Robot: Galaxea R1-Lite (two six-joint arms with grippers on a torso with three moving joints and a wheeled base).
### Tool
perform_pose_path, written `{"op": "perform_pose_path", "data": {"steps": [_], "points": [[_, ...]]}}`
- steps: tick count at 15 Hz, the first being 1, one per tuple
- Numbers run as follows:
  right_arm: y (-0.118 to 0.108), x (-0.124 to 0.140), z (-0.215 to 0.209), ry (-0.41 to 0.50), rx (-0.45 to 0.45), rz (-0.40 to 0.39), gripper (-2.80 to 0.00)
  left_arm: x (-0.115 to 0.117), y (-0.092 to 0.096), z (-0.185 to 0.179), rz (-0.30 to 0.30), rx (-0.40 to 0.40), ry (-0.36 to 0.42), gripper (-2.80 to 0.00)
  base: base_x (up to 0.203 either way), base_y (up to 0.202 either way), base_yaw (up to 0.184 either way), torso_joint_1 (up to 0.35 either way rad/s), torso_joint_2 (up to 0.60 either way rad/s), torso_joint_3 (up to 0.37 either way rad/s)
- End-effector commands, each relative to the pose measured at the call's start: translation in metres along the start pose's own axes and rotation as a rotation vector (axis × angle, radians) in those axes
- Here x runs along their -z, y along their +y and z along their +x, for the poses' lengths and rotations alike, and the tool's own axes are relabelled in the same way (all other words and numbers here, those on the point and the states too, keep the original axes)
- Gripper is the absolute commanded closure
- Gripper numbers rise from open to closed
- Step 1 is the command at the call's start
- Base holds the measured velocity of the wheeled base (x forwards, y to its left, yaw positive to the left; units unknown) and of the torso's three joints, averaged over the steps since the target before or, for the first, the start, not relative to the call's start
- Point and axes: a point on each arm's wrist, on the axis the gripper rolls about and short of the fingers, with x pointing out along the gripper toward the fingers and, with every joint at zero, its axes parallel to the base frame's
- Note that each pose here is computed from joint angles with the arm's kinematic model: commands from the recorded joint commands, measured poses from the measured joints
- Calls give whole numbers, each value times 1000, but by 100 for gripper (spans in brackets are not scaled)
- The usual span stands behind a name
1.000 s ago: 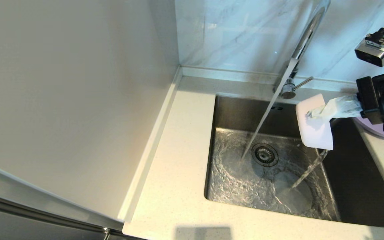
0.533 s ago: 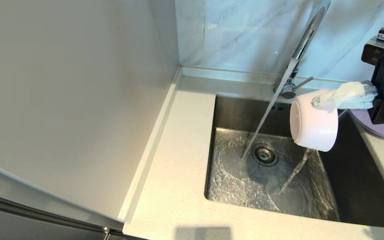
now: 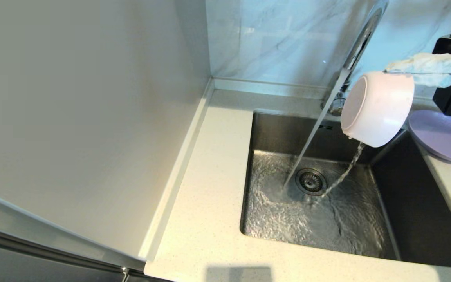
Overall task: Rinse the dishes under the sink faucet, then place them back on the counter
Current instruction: Rinse the bowl
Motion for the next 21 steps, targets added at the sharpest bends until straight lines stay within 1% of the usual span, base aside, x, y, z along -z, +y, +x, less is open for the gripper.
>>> {"op": "perform_pose_path", "data": {"steps": [1,3,4,5,6,9,10,11,12,13,14,16,17,18,19,20,21], "points": [[13,-1,-21,-2,-55,37,0,0,0,0,0,0,0,0,0,0,0,0,0,0],[40,3,-32,-12,-92,-57,0,0,0,0,0,0,0,0,0,0,0,0,0,0],[54,4,-38,-32,-110,-126,0,0,0,0,0,0,0,0,0,0,0,0,0,0],[58,3,-42,-51,-116,-154,0,0,0,0,0,0,0,0,0,0,0,0,0,0],[50,1,-42,-51,-111,-123,0,0,0,0,0,0,0,0,0,0,0,0,0,0],[-5,-3,-34,-37,-74,69,0,0,0,0,0,0,0,0,0,0,0,0,0,0],[-20,-1,-33,-34,-63,108,0,0,0,0,0,0,0,0,0,0,0,0,0,0],[-26,0,-33,-34,-59,117,0,0,0,0,0,0,0,0,0,0,0,0,0,0],[-21,0,-34,-38,-62,98,0,0,0,0,0,0,0,0,0,0,0,0,0,0],[-6,-2,-37,-47,-71,40,0,0,0,0,0,0,0,0,0,0,0,0,0,0],[19,-2,-42,-62,-87,-60,0,0,0,0,0,0,0,0,0,0,0,0,0,0],[70,2,-53,-99,-121,-293,0,0,0,0,0,0,0,0,0,0,0,0,0,0],[84,3,-57,-116,-131,-372,0,0,0,0,0,0,0,0,0,0,0,0,0,0],[87,3,-59,-125,-131,-390,0,0,0,0,0,0,0,0,0,0,0,0,0,0],[81,2,-60,-131,-125,-367,0,0,0,0,0,0,0,0,0,0,0,0,0,0],[65,0,-60,-136,-113,-308,0,0,0,0,0,0,0,0,0,0,0,0,0,0],[43,-2,-59,-143,-95,-228,0,0,0,0,0,0,0,0,0,0,0,0,0,0]]}}
